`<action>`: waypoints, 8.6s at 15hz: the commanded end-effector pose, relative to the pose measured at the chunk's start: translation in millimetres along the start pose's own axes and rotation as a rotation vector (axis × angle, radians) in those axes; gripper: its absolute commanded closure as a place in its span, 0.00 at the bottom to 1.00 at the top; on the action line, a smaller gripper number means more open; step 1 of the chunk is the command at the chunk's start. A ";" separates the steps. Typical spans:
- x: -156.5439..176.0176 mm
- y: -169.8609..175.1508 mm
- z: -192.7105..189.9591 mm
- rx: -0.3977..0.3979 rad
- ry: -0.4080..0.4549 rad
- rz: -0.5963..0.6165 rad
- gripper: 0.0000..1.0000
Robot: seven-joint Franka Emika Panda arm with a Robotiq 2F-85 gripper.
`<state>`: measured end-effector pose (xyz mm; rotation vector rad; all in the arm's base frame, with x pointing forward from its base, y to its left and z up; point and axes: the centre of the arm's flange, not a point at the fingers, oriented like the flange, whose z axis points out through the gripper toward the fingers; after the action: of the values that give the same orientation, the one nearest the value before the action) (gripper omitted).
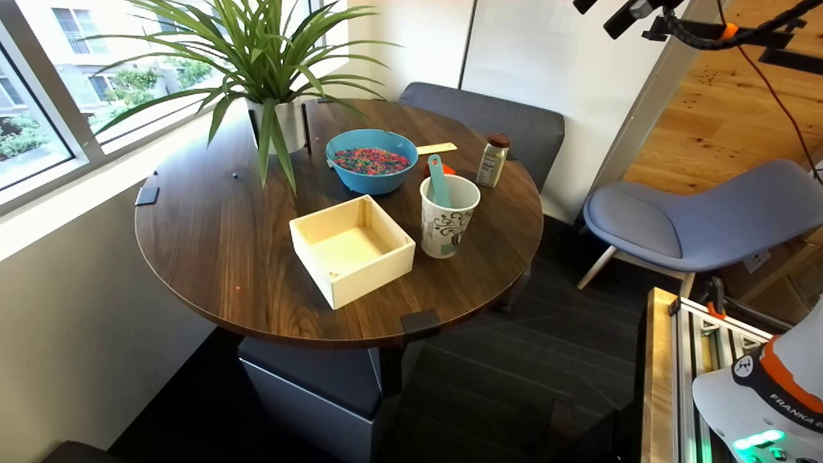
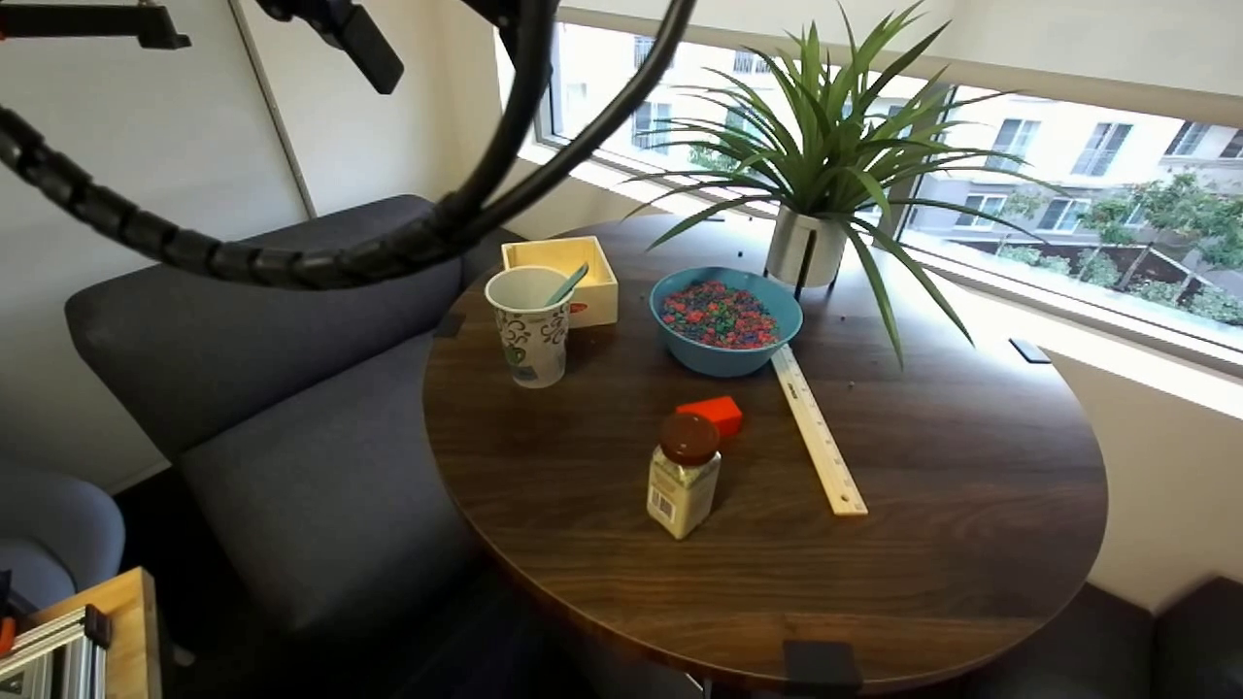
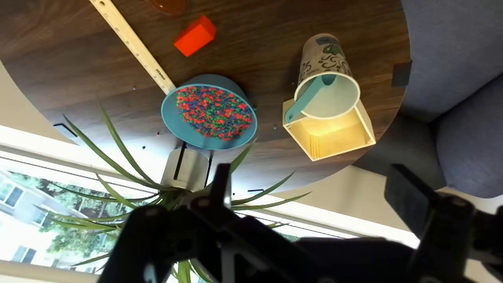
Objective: Use the measuring spoon to put some cereal in the cup
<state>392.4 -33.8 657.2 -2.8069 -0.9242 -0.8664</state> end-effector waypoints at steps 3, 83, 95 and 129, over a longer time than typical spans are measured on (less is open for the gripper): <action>12.8 1.2 15.2 0.039 -0.029 -0.018 0.00; 97.5 62.5 292.8 0.622 -0.380 -0.196 0.51; 90.1 57.8 287.8 0.619 -0.402 -0.210 0.55; 112.8 76.8 118.9 0.352 -0.028 0.036 0.98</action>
<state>585.6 3.9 625.5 -2.4764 -1.0555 -0.4495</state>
